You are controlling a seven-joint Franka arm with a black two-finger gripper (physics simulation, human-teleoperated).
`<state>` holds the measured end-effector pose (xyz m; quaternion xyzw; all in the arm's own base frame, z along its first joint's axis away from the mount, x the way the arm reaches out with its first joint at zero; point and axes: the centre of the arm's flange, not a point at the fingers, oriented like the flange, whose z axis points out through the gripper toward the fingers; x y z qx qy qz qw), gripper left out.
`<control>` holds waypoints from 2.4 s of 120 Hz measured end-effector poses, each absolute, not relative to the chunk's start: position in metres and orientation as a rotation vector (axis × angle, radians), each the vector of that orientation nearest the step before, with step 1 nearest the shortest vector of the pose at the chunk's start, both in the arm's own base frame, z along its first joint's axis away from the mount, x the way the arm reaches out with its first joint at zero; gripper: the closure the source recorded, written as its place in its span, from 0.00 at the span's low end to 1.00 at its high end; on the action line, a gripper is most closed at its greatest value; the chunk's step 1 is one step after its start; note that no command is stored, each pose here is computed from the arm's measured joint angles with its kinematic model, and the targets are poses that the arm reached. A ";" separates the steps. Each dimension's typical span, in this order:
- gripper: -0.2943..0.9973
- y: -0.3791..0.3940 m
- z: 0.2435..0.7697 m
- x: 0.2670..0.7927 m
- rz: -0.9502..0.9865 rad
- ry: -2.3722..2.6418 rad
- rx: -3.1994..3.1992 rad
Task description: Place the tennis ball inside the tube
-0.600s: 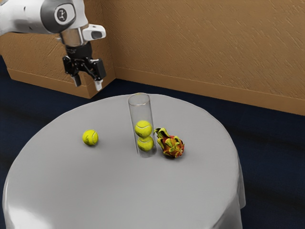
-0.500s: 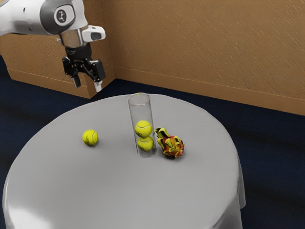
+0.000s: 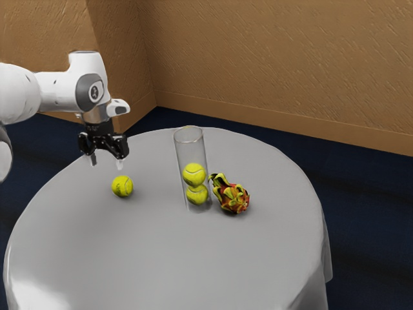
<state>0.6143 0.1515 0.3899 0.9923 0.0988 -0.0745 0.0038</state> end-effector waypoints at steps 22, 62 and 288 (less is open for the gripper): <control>0.24 0.152 0.336 0.629 -0.218 0.306 3.079; 0.24 0.150 0.287 0.634 -0.214 0.278 3.061; 0.47 0.053 0.480 0.669 0.166 -0.095 3.060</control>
